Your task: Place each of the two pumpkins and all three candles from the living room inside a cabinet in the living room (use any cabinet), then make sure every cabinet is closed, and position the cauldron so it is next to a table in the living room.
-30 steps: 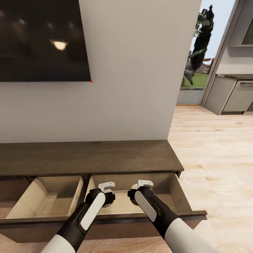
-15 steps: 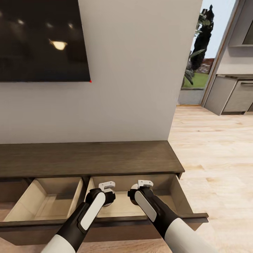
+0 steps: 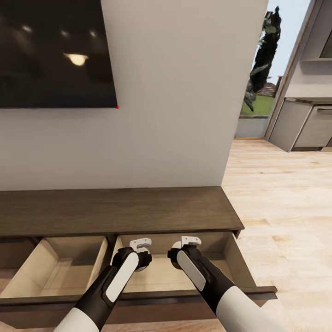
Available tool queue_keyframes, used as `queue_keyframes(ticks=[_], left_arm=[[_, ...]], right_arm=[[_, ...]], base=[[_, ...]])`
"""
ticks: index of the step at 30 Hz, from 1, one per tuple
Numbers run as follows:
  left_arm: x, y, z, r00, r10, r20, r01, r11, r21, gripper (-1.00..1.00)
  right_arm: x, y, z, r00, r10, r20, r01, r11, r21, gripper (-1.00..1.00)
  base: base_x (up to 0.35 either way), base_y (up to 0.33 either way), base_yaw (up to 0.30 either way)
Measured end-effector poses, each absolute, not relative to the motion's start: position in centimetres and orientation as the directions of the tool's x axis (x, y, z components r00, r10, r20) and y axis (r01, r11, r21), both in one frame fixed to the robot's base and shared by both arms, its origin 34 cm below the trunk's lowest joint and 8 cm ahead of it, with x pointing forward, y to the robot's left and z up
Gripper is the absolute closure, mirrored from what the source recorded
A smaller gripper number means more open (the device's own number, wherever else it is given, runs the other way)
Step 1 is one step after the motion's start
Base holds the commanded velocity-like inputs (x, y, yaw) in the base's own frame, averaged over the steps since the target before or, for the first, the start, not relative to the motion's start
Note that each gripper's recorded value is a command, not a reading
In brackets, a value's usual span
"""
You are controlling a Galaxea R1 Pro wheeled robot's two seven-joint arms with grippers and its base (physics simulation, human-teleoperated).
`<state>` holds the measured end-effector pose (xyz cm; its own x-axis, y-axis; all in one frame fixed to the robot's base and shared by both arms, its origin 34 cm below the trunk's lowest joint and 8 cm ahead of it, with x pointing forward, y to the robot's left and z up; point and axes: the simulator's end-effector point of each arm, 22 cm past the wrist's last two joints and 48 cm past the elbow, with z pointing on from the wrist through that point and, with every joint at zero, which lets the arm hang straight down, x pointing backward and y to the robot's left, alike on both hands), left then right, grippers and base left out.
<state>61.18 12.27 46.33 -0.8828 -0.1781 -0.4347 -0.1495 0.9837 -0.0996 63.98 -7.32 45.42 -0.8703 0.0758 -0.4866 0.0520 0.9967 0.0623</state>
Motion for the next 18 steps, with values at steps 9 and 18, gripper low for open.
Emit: queue_keyframes(ticks=[9,18], left_arm=[[60.8,12.3,44.8,-0.883,-0.177,-0.435,-0.149,0.984,-0.099,1.00],[60.4,12.4,42.8,-0.882,-0.180,-0.436,-0.153,0.984,-0.096,1.00]], right_arm=[[63.6,-7.4,43.8,-0.871,0.077,-0.485,0.054,0.997,0.062,1.00],[63.1,-7.4,41.8,-0.871,0.077,-0.485,0.054,0.997,0.062,1.00]], base=[[0.001,0.000,0.000],[0.000,0.000,0.000]])
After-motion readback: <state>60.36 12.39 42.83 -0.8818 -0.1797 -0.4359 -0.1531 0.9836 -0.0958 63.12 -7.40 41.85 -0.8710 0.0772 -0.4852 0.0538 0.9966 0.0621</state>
